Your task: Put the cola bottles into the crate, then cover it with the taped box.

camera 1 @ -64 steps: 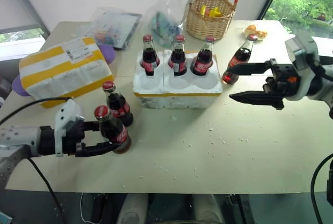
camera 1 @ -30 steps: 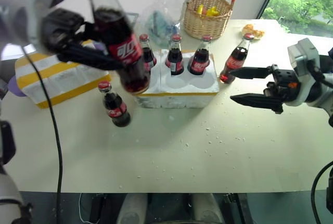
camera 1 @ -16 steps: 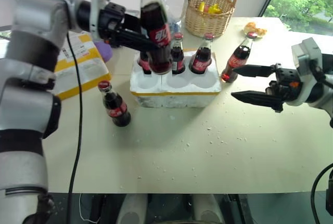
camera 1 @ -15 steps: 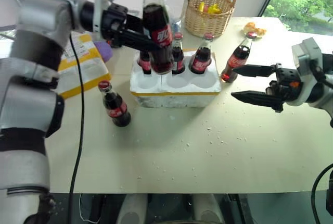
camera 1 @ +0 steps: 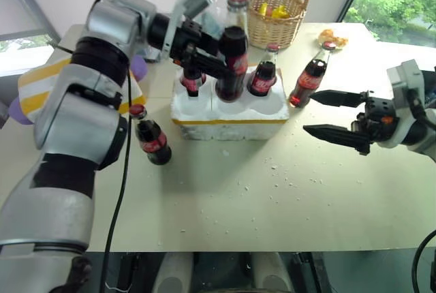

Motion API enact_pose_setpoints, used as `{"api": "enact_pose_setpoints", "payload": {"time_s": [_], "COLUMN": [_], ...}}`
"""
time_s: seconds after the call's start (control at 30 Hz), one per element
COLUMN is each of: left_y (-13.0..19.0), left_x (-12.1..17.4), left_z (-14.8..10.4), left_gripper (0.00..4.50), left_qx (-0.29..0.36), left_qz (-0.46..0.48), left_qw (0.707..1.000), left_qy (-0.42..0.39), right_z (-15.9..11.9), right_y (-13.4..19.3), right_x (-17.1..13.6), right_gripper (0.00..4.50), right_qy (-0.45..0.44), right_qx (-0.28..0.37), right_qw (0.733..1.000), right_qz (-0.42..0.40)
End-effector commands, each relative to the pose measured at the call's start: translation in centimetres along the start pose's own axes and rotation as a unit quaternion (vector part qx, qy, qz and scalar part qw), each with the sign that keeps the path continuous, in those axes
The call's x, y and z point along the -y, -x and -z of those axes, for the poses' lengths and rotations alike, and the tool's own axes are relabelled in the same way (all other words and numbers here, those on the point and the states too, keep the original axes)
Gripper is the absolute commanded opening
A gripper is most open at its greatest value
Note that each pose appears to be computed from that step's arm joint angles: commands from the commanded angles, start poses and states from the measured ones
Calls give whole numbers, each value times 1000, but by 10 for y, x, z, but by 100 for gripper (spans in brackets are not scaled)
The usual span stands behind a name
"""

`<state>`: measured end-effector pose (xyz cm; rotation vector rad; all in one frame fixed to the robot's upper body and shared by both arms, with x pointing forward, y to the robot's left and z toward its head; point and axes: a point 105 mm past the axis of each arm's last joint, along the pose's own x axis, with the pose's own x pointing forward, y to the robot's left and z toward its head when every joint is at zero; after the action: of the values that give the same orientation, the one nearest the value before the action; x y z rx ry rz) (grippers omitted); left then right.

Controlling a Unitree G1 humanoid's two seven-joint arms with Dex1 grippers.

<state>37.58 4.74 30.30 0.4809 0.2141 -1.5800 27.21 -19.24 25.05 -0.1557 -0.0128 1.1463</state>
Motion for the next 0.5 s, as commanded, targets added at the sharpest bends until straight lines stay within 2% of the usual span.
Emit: {"api": "enact_pose_setpoints", "payload": {"time_s": [0.03,0.3,0.5], "left_y": [3,-15,-21], "left_x": [-8,-20,-15], "left_z": [-24,-27,-39], "left_gripper": [283,283,283], "left_qx": [-9,-31,-5], "left_qz": [-43,-92,-74], "left_qw": [997,995,997], "left_qy": [-56,-38,-3], "right_z": [-14,-12,-10], "right_y": [2,-1,-2], "right_x": [-4,-2,-1], "right_gripper": [450,450,450], "right_qy": [29,29,30], "right_qx": [22,29,29], "right_qw": [999,999,999], "right_qz": [3,8,11]}}
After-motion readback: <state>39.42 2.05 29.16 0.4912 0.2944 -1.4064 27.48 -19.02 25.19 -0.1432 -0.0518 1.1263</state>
